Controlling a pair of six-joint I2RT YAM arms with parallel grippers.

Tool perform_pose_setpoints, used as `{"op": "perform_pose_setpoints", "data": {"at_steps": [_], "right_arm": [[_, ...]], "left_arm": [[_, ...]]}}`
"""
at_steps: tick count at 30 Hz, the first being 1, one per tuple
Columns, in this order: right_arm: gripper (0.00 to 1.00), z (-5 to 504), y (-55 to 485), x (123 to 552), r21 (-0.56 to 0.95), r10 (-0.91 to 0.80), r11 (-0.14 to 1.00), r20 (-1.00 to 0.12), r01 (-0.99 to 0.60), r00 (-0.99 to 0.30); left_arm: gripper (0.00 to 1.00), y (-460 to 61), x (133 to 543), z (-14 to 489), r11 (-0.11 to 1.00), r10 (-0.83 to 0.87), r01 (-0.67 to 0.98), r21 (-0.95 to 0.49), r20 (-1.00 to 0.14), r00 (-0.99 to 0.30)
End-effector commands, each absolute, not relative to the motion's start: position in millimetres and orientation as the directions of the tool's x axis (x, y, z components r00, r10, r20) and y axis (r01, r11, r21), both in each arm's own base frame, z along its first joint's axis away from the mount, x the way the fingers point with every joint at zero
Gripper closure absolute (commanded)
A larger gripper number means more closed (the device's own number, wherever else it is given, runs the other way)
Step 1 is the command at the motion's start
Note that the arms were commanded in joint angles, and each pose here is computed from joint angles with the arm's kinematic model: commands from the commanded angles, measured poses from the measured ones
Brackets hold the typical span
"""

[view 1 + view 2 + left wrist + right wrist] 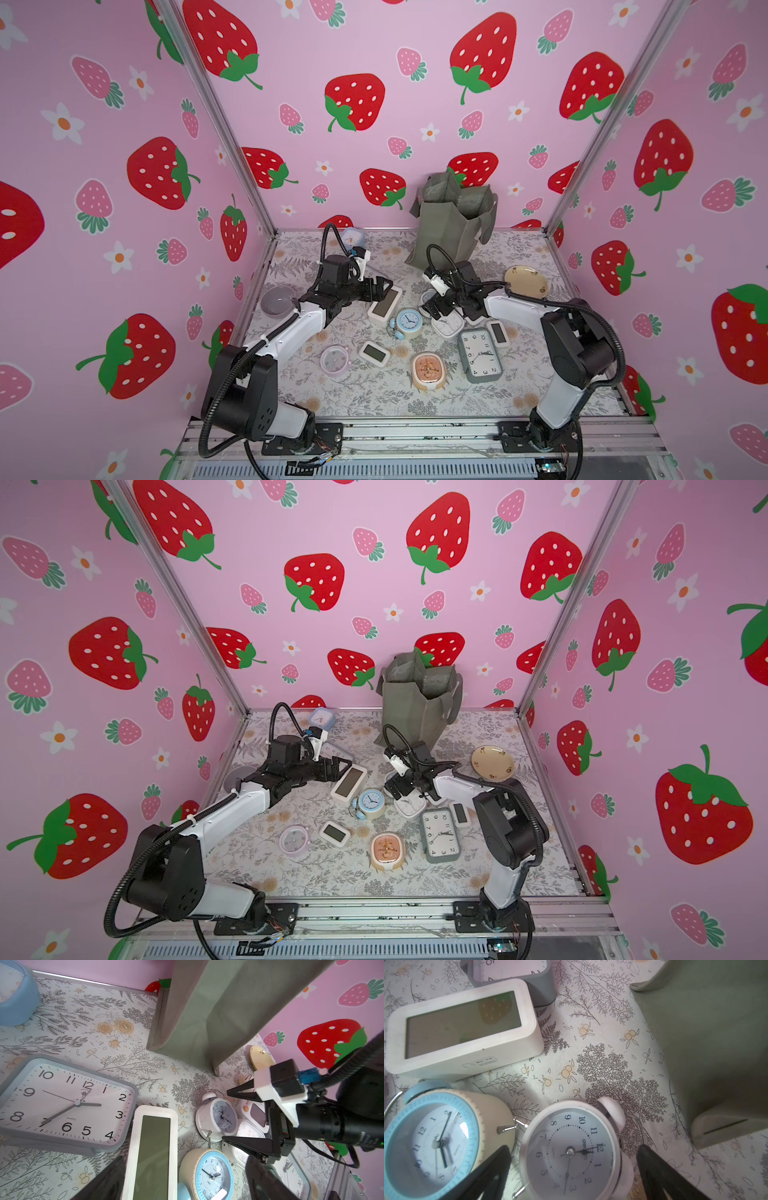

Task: Put the alarm clock into the canvas bag
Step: Pick up the alarm from the center of the board.

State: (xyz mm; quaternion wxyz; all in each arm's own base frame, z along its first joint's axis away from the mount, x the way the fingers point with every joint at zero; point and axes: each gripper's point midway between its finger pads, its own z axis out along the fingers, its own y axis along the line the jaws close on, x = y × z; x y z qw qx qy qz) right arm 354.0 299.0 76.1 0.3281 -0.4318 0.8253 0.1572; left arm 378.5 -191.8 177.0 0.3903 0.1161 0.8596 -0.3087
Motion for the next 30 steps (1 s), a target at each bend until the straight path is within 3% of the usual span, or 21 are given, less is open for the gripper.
{"op": "perform_pose_setpoints", "data": {"at_steps": [1,12,22,30], "right_arm": [[0.08,71,303,350,-0.025,-0.649,0.543,-0.646,-0.84,-0.401],[0.07,58,303,349,-0.007,-0.661,0.537,-0.624,-0.843,-0.416],[0.29,56,308,347,0.008,-0.676,0.508,-0.616,-0.861,-0.404],[0.32,118,312,348,-0.03,-0.611,0.509,-0.717,-0.86,-0.337]], "left_arm": [[0.09,-200,380,191,0.757,-0.022,0.487,-0.437,-0.761,-0.648],[0.1,-199,383,192,0.762,-0.028,0.483,-0.431,-0.767,-0.641],[0.13,-202,391,191,0.762,-0.035,0.484,-0.43,-0.773,-0.633],[0.09,-208,413,219,0.76,-0.04,0.531,-0.374,-0.843,-0.536]]}}
